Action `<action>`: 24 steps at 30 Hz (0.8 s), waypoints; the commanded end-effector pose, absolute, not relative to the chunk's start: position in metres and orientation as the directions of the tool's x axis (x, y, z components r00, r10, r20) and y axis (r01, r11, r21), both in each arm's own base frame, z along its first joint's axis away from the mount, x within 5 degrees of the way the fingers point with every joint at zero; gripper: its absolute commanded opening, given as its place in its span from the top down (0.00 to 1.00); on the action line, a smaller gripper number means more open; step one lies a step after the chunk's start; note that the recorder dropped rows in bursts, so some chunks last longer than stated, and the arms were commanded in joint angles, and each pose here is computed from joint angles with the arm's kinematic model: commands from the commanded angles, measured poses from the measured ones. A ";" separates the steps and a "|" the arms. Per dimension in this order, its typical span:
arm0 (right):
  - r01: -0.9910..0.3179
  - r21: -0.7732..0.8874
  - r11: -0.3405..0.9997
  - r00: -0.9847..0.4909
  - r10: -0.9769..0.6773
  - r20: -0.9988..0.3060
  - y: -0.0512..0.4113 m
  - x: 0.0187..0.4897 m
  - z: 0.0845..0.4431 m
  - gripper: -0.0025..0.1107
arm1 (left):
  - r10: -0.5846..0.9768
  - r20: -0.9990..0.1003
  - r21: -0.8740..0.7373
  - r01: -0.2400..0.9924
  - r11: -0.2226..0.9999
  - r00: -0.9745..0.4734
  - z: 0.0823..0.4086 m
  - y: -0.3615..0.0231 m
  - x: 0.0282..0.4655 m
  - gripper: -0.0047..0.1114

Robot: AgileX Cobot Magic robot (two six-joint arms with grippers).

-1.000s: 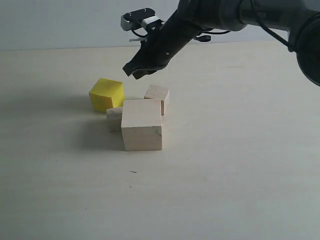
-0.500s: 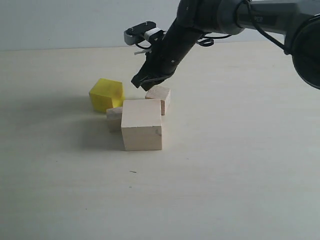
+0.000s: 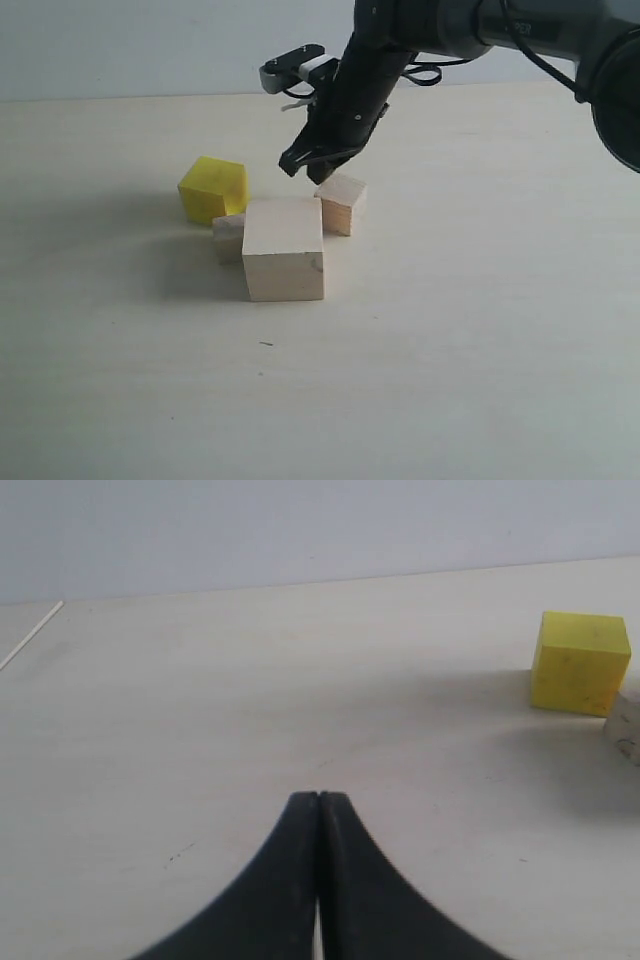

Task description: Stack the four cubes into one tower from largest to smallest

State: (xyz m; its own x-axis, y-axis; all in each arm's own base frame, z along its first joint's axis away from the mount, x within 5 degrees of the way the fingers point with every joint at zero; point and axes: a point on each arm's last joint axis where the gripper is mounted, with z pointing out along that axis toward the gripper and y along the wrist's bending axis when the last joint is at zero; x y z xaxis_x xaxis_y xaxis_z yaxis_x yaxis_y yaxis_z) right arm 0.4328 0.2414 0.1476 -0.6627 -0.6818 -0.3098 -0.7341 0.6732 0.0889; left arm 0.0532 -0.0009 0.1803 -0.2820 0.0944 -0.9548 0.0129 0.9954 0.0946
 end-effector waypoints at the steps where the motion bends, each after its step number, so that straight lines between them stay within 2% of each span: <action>1: -0.666 0.036 0.745 -0.740 -0.653 -0.163 0.215 0.435 0.137 0.98 | 0.089 -0.957 0.087 0.018 0.996 -0.277 0.180 -0.001 0.053 0.96; 8: -0.558 0.055 0.828 -0.830 -0.557 -0.036 0.187 0.436 0.136 0.98 | 0.089 -0.957 0.087 0.018 0.996 -0.277 0.180 -0.001 0.053 0.96; 13: -0.531 0.024 0.847 -0.847 -0.531 -0.033 0.180 0.438 0.142 0.98 | 0.089 -0.957 0.087 0.018 0.996 -0.277 0.180 -0.001 0.053 0.96; 19: -0.535 0.018 0.845 -0.831 -0.523 -0.190 0.183 0.441 0.179 0.98 | 0.089 -0.957 0.087 0.018 0.996 -0.277 0.180 -0.001 0.053 0.96; 24: -0.587 0.079 0.806 -0.772 -0.528 -0.354 0.191 0.435 0.228 0.98 | 0.089 -0.957 0.087 0.018 0.996 -0.277 0.180 -0.001 0.053 0.96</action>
